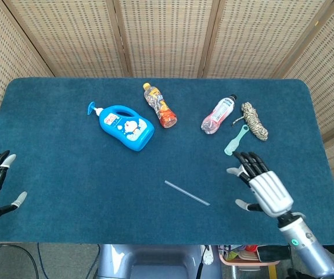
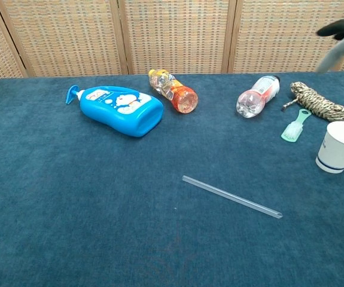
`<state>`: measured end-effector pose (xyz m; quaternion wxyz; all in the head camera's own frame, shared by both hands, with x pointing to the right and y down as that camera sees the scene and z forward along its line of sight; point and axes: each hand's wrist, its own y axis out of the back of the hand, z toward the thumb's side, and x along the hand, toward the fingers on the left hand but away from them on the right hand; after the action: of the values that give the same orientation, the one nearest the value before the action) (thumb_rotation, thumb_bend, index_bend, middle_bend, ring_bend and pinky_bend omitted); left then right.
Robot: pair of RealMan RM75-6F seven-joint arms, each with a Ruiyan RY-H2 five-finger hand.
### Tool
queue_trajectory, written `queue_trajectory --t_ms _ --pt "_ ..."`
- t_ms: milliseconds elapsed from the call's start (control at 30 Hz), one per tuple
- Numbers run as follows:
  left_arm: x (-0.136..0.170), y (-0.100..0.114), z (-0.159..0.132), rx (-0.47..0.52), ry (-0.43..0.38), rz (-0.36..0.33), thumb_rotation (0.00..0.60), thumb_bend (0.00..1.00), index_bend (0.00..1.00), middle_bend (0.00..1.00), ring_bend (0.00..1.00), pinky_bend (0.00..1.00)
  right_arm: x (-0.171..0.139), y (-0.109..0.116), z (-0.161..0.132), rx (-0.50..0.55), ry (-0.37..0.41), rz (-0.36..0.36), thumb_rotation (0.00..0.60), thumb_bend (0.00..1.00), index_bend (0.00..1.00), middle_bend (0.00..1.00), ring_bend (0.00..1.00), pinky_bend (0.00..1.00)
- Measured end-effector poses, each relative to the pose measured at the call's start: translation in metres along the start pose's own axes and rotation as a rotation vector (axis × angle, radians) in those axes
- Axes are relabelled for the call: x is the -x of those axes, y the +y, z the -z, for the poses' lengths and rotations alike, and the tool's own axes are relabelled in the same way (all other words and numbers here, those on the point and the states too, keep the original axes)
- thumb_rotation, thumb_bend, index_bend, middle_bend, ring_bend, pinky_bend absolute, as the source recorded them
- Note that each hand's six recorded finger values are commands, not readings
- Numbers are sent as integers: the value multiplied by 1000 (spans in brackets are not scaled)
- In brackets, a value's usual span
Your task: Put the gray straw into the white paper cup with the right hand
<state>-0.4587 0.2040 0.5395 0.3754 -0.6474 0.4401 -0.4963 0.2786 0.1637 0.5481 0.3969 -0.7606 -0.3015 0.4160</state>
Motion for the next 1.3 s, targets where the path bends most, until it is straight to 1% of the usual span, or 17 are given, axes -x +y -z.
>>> queue_trajectory --t_ms 33,67,133,200,267,400,633,767,1033,1300 --pt "-1 0 1 0 2 2 600 286 0 0 0 0 11 -3 -6 -17 9 -27 600 111 359 0 0 0" --pt "-2 -1 1 1 5 4 600 286 0 0 0 0 18 -4 -10 -31 12 -43 600 142 377 0 0 0" --pt "-4 -1 3 3 13 8 600 285 0 0 0 0 34 -8 -18 -64 11 -68 600 173 392 0 0 0" --pt "-5 -2 5 6 18 12 600 285 0 0 0 0 48 -15 -25 -87 4 -89 600 184 393 0 0 0" --pt "-7 -3 6 7 21 18 600 286 0 0 0 0 62 -25 -33 -102 -9 -119 600 204 399 0 0 0" --pt "-9 -3 8 11 24 26 600 285 0 0 0 0 88 -51 -49 -93 -48 -181 600 263 433 0 0 0" --pt "-12 -3 12 15 37 32 600 286 0 0 0 0 123 -104 -83 -19 -115 -295 600 336 460 0 0 0" --pt "-13 -4 12 16 39 36 600 286 0 0 0 0 136 -119 -89 -38 -149 -312 600 341 469 0 0 0" --pt "-15 -6 13 11 45 41 600 286 0 0 0 0 144 -133 -91 -32 -202 -316 600 341 478 0 0 0" --pt "-15 -6 13 8 45 41 600 286 0 0 0 0 147 -146 -100 -28 -207 -337 600 341 480 0 0 0"
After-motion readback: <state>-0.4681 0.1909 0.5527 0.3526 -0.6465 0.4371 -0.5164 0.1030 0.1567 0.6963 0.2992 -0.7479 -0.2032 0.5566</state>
